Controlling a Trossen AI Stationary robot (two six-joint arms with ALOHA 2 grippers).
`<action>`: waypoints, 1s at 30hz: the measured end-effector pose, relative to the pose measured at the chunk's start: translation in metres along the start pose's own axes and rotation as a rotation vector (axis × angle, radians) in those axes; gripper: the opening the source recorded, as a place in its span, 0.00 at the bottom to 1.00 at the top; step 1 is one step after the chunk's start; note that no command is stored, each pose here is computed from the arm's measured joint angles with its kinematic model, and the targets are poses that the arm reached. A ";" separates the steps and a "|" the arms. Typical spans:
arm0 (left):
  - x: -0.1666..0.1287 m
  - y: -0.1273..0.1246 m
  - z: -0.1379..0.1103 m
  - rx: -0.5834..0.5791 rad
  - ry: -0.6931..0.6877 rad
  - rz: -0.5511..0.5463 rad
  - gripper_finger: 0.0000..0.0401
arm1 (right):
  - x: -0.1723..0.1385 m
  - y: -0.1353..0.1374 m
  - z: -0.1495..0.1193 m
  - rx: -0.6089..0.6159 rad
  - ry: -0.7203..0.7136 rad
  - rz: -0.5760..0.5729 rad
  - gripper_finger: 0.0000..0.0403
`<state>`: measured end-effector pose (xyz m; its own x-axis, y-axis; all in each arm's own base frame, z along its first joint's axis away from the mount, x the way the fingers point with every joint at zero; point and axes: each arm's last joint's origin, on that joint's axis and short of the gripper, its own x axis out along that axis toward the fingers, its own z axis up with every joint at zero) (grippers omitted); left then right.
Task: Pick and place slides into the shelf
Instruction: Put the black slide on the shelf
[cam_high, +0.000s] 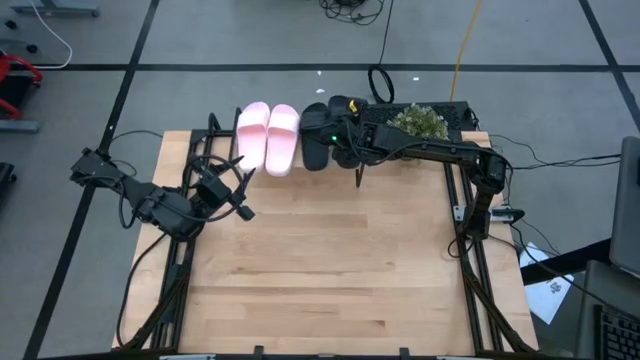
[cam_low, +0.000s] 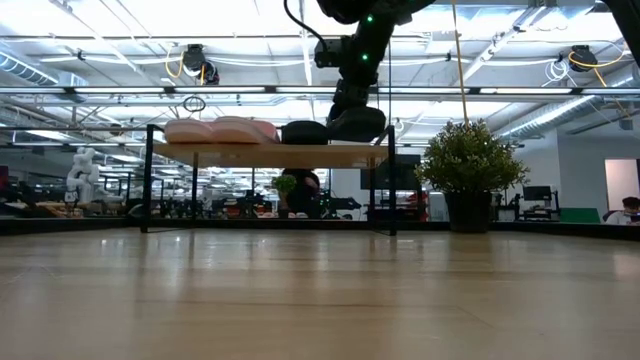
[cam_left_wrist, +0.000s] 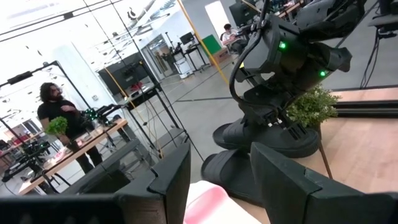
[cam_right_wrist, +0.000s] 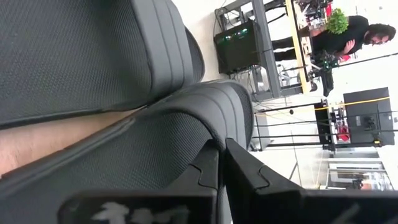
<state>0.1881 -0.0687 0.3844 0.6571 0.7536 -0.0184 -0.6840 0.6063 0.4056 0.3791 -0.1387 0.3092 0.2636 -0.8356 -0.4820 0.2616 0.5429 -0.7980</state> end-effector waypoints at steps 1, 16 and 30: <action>0.000 0.000 0.001 -0.006 -0.002 0.001 0.44 | 0.000 0.000 0.000 0.001 0.000 0.000 0.00; 0.000 0.003 0.008 -0.009 -0.024 0.009 0.44 | 0.000 0.001 -0.001 0.092 -0.002 0.024 0.00; 0.000 0.003 0.008 -0.007 -0.024 0.010 0.44 | 0.000 0.003 -0.005 0.116 0.020 0.064 0.00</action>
<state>0.1884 -0.0688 0.3929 0.6578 0.7531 0.0073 -0.6923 0.6008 0.3997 0.3757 -0.1376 0.3049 0.2649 -0.8001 -0.5383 0.3508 0.5999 -0.7191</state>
